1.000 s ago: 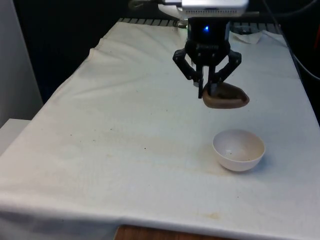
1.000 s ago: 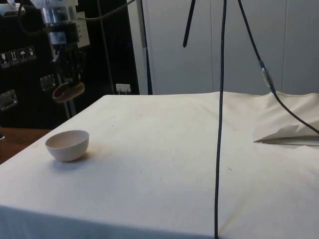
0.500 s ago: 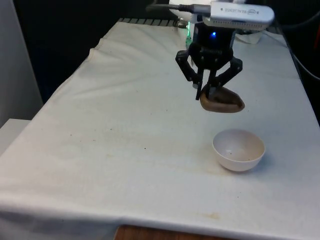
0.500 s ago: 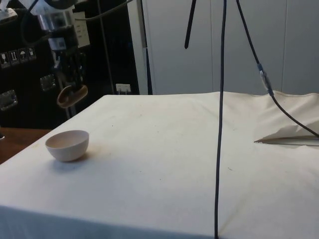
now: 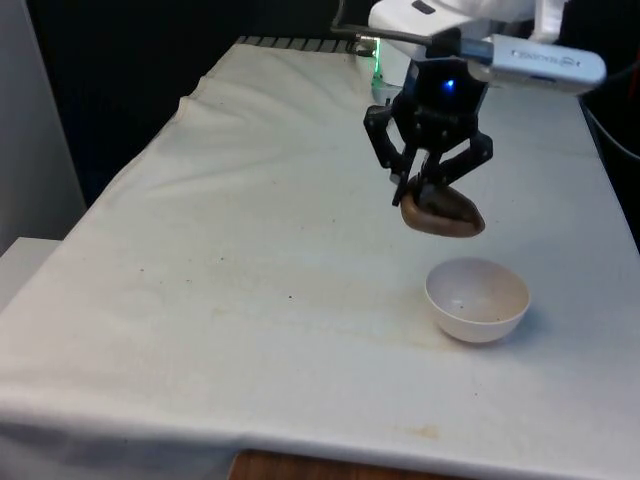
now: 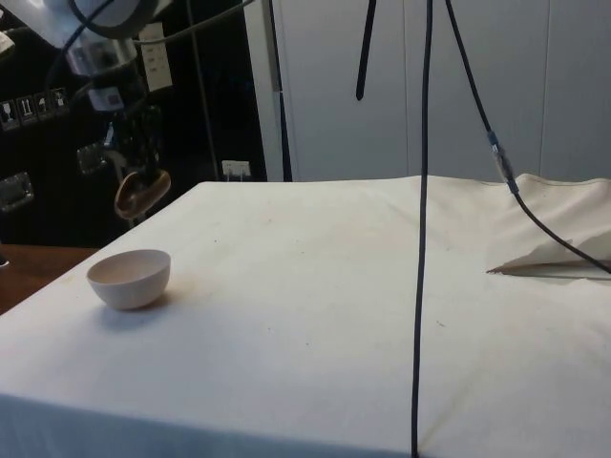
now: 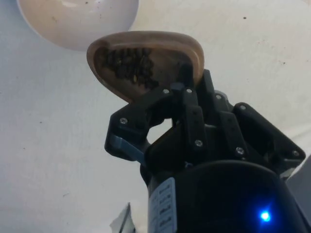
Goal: Pour the coffee beans from the cup into the bowl.
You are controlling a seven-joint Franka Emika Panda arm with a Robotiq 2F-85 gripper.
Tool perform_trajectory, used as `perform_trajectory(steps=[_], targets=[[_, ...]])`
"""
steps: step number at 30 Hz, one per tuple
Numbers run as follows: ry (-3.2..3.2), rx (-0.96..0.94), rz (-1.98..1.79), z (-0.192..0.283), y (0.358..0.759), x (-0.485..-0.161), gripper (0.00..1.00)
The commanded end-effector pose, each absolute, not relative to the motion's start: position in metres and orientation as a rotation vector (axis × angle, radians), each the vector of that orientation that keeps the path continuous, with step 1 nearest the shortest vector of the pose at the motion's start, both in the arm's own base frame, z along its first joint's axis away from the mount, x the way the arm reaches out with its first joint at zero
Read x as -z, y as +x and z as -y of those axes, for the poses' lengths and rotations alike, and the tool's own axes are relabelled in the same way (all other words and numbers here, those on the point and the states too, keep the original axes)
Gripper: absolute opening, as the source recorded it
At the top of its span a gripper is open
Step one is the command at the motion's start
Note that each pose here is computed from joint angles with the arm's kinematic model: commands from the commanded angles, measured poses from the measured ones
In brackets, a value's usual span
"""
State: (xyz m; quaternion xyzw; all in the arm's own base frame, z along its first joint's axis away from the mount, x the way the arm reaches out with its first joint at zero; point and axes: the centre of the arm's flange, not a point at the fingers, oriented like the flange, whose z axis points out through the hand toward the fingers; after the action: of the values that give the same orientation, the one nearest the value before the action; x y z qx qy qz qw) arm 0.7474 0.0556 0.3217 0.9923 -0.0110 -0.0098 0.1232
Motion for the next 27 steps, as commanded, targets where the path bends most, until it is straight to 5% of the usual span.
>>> perform_trajectory(steps=[1, 27], targets=[[2.88, 0.044, 0.036, -0.057, 0.747, -0.32, 0.01], [2.683, 0.048, 0.004, -0.092, 0.746, -0.299, 0.01]])
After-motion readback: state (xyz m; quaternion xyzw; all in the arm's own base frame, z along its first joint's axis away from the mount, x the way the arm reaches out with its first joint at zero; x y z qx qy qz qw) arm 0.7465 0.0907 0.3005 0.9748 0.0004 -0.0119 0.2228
